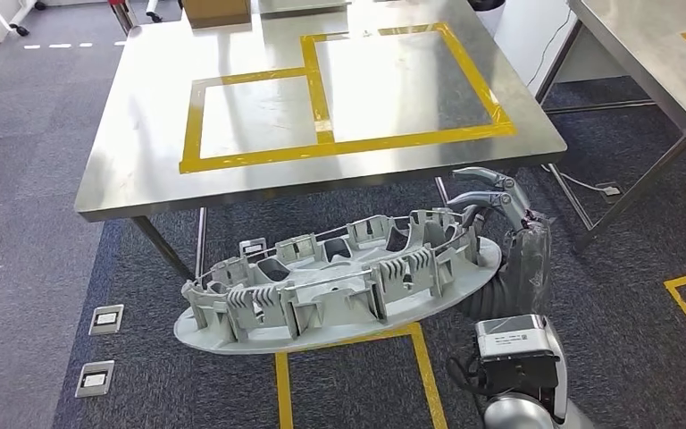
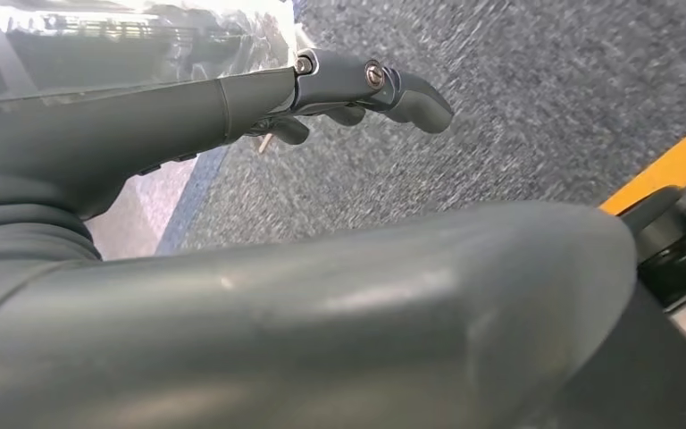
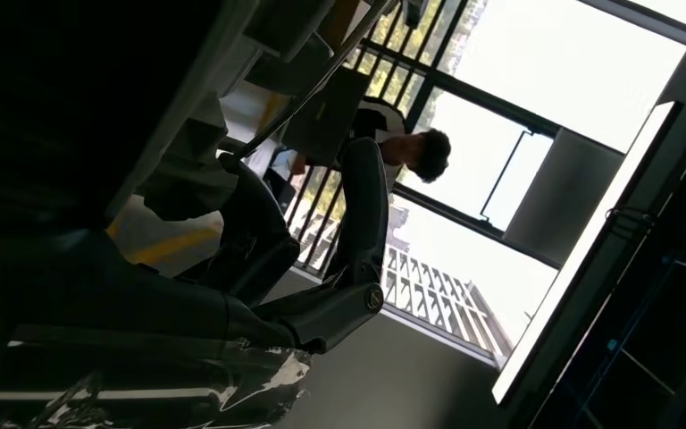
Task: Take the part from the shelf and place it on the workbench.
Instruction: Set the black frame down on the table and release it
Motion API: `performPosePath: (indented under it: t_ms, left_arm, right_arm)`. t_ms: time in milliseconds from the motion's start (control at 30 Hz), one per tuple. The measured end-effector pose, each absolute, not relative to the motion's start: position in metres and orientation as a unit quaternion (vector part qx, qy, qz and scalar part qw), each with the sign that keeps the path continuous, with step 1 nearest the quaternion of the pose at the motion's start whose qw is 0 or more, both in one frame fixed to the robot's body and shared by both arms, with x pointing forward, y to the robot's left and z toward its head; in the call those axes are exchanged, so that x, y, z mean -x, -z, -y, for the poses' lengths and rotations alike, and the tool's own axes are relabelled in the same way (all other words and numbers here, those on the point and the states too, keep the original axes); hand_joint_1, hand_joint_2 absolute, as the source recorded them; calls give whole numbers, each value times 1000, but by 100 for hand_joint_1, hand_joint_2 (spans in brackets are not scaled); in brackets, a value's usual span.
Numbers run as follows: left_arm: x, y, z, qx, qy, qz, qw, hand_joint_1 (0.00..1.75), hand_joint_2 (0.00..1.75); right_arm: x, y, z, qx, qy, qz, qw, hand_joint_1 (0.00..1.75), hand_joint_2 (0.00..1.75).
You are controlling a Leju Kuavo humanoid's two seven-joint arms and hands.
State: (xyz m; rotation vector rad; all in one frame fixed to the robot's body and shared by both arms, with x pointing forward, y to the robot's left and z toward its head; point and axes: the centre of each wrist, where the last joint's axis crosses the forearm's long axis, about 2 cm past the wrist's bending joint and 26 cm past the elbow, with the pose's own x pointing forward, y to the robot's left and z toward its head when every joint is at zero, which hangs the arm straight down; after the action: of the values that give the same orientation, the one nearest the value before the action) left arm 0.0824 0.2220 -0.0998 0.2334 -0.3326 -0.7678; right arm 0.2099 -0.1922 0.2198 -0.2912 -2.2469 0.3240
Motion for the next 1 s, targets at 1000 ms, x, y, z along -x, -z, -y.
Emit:
performPosePath:
  t_ms: [1000]
  left_arm:
    - [-104,94,-211,-94,420,174,886,0,175]
  right_arm:
    - [-291,-329,223,212,-91,918,322,175,175]
